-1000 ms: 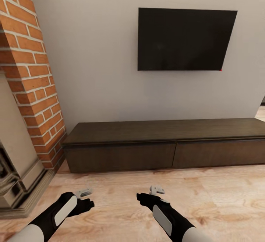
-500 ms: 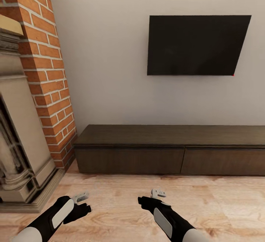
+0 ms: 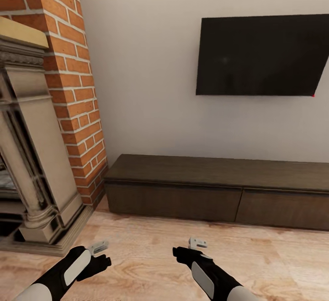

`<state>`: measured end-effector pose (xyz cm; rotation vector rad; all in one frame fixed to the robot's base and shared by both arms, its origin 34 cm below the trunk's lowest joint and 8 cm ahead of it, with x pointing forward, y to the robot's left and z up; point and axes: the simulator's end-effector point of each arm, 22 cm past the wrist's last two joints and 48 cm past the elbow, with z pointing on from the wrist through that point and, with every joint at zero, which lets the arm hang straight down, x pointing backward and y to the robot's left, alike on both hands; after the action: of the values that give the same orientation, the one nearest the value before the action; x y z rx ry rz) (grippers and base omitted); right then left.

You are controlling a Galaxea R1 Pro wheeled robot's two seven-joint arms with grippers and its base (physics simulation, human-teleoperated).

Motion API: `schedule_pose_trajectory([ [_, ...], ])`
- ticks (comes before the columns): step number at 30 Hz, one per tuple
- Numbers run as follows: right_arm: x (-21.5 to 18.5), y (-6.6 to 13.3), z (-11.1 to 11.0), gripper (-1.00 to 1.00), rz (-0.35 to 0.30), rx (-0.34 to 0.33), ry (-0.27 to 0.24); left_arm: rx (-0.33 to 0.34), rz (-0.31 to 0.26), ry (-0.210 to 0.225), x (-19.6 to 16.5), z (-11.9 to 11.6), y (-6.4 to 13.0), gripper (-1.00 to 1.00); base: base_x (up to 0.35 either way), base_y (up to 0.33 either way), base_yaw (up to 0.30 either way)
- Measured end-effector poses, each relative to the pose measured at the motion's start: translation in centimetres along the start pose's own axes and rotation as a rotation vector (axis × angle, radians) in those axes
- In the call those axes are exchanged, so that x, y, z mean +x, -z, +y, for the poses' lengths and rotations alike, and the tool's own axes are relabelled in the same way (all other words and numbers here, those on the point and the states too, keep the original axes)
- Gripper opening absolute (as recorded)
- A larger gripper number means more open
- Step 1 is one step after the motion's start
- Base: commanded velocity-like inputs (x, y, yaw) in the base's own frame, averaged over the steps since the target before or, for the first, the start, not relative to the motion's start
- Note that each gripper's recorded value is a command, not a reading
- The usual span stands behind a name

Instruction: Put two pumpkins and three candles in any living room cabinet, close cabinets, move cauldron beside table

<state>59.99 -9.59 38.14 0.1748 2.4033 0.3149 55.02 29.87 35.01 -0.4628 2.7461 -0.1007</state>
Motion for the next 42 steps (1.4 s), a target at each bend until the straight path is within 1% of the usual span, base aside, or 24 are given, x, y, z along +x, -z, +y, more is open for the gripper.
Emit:
schedule_pose_trajectory([
  [26,-2.9,2.4,1.2,1.00,0.035,0.006,-0.005,-0.005,0.036,0.004,-1.7,-0.9,3.6,1.00,0.000,0.000,0.176],
  [42,-4.6,4.0,2.0,1.00,0.056,0.009,-0.008,-0.025,0.069,0.010,-2.2,-0.7,5.7,1.00,0.000,0.000,0.176],
])
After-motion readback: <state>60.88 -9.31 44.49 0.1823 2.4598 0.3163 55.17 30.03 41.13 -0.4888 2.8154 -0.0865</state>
